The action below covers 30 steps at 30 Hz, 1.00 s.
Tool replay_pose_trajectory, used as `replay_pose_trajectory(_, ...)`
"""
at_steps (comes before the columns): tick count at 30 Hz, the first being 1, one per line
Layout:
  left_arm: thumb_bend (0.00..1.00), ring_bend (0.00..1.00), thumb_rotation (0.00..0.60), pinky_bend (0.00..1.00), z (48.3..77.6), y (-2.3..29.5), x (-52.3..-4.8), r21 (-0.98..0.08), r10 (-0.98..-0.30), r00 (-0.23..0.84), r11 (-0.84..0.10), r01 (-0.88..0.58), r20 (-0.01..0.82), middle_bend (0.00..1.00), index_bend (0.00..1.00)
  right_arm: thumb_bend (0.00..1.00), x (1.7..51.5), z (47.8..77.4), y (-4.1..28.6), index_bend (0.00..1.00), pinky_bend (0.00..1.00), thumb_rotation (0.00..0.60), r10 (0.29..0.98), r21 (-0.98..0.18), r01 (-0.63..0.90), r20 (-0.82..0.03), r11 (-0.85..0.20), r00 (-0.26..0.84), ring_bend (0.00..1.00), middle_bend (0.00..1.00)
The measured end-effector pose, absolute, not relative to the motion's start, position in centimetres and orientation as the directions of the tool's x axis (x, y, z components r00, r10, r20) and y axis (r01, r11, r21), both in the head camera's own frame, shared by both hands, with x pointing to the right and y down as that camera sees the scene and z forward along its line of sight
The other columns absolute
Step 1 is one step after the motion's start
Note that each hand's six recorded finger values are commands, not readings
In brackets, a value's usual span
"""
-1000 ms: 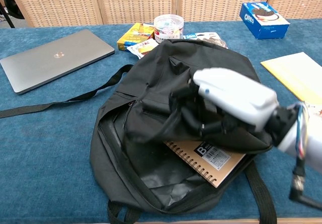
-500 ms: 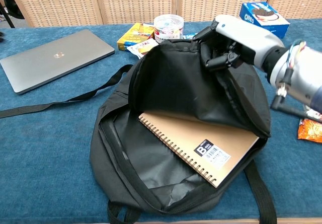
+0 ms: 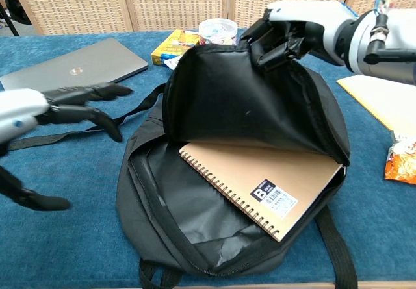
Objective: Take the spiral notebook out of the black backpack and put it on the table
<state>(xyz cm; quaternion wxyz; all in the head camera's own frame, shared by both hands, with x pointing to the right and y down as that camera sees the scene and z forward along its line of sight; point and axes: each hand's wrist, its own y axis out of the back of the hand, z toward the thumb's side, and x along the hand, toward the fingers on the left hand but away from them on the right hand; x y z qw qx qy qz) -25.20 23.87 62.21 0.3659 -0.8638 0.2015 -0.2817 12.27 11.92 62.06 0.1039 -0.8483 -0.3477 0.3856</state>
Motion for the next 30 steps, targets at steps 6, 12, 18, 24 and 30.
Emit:
replay_pose_trajectory(6, 0.12, 0.10, 0.600, 0.12, 63.8, 23.8, -21.4, -0.710, -0.505, 0.799, -0.689, -0.145, 0.327, 0.05, 0.34, 0.67, 11.2, 61.6, 11.9, 0.66, 0.56, 0.600, 0.616, -0.452, 0.419, -0.563, -0.787, 0.551, 0.58, 0.68)
replay_pose_trajectory(12, 0.18, 0.12, 0.600, 0.14, 64.8, 23.9, -18.8, -0.680, -0.470, 0.821, -0.719, -0.145, 0.323, 0.06, 0.34, 0.67, 10.9, 61.8, 11.7, 0.66, 0.56, 0.600, 0.600, -0.466, 0.382, -0.553, -0.798, 0.578, 0.58, 0.68)
replay_pose_trajectory(18, 0.18, 0.12, 0.600, 0.14, 66.1, 23.9, -16.8, -0.656, -0.470, 0.824, -0.736, -0.167, 0.316, 0.10, 0.37, 0.67, 10.4, 61.4, 11.3, 0.67, 0.56, 0.600, 0.582, -0.457, 0.367, -0.550, -0.810, 0.599, 0.58, 0.68)
replay_pose_trajectory(24, 0.20, 0.12, 0.600, 0.14, 67.5, 24.5, -14.9, -0.646, -0.462, 0.830, -0.743, -0.172, 0.311, 0.10, 0.37, 0.67, 10.1, 61.4, 11.2, 0.67, 0.56, 0.600, 0.569, -0.443, 0.363, -0.559, -0.820, 0.603, 0.58, 0.68)
replay_pose_trajectory(30, 0.20, 0.12, 0.600, 0.14, 68.1, 23.8, -13.1, -0.661, -0.457, 0.837, -0.733, -0.161, 0.303, 0.10, 0.37, 0.67, 10.2, 61.1, 11.4, 0.67, 0.56, 0.600, 0.558, -0.423, 0.368, -0.565, -0.828, 0.608, 0.58, 0.68)
